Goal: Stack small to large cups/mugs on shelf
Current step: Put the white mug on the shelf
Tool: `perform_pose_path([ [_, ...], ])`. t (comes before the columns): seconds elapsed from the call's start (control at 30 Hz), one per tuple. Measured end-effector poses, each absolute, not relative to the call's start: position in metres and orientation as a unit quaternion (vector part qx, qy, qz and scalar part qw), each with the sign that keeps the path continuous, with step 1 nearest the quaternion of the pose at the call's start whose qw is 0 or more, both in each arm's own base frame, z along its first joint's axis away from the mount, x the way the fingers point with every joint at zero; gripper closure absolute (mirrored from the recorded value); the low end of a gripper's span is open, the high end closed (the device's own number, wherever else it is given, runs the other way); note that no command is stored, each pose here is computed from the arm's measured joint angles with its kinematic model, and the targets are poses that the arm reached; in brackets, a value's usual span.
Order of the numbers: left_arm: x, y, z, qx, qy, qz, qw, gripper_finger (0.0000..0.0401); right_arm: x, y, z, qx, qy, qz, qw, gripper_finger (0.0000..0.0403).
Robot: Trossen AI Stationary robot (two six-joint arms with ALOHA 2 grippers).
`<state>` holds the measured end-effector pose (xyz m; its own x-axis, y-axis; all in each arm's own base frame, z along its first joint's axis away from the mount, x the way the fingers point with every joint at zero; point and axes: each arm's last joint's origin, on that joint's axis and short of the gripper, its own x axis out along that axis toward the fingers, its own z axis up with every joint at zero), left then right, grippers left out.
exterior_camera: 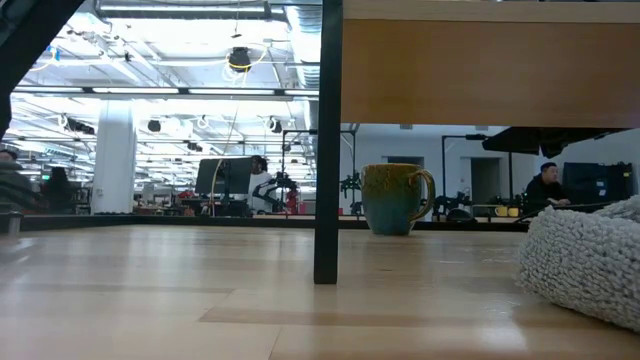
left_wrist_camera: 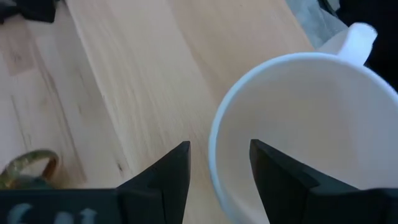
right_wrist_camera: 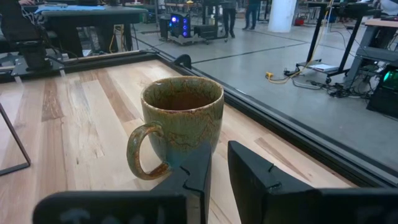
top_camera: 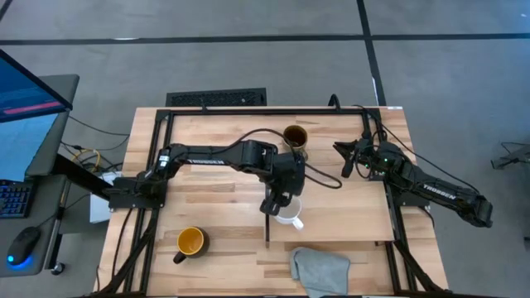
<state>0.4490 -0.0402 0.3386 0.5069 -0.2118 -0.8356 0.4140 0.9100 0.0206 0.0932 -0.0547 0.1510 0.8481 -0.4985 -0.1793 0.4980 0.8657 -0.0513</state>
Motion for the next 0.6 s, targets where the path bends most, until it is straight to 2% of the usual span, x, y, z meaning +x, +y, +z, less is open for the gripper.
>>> perform_pose_path([
  [0.17, 0.4490, -0.0404, 0.3387, 0.128, 0.457, -0.194, 0.859, 0.0283, 0.0932, -0.0547, 0.1511, -0.001, 0.094, -0.259, 0.961, 0.0326],
  [0.4, 0.4492, -0.0406, 0.3388, 0.132, 0.455, -0.196, 0.858, 0.0383, 0.0932, -0.0547, 0.1510, -0.001, 0.094, -0.259, 0.961, 0.0326],
  [0.6, 0.4493, -0.0411, 0.3389, 0.160, 0.447, -0.213, 0.854, 0.0388, 0.0932, -0.0547, 0.1511, -0.001, 0.094, -0.259, 0.961, 0.0326],
])
